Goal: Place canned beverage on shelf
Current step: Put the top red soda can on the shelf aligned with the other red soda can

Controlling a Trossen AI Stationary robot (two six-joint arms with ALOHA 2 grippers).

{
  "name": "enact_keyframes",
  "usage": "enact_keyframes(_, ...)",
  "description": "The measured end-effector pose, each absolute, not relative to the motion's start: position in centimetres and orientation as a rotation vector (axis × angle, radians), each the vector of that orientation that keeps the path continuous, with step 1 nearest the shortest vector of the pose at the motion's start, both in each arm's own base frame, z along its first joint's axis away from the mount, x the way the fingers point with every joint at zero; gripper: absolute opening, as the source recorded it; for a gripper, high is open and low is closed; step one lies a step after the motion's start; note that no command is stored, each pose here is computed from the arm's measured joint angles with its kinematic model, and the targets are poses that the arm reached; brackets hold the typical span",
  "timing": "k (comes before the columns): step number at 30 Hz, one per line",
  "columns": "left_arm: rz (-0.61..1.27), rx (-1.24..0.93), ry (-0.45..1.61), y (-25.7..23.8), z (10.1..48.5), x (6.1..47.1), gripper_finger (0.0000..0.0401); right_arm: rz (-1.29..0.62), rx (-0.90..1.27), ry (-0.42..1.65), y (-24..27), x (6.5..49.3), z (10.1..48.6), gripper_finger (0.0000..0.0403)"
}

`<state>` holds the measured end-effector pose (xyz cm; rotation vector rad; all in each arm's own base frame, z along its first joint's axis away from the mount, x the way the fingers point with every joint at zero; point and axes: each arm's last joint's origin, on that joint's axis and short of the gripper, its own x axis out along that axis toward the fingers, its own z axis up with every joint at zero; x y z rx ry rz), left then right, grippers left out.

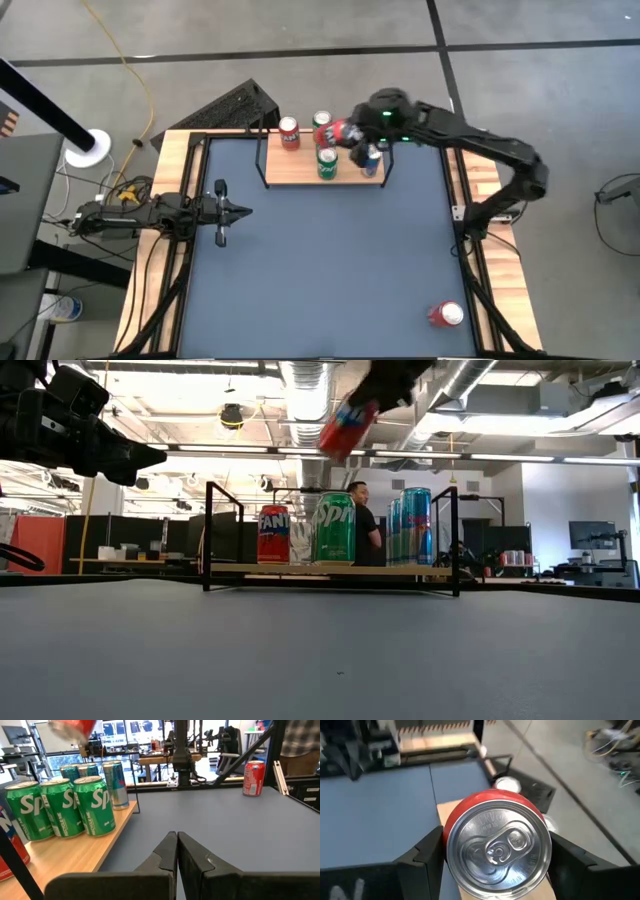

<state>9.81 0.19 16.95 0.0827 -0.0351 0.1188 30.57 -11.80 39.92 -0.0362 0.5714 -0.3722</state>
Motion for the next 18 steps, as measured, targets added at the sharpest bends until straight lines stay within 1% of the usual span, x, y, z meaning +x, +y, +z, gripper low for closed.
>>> enact_keyframes(7,0.119,0.083,-0.035,0.2,17.0,9.8,0.0,-0.184,-0.079,0.587,-13.2,36.3,40.3,0.0255)
enact_keyframes(11,0.119,0.083,-0.035,0.2,16.9,9.8,0.0,-0.134,-0.09,0.688,-14.4,39.3,38.9,0.0255)
enact_keyframes(18,0.119,0.083,-0.035,0.2,17.0,9.8,0.0,-0.074,-0.098,0.772,-16.3,43.1,36.4,0.0255)
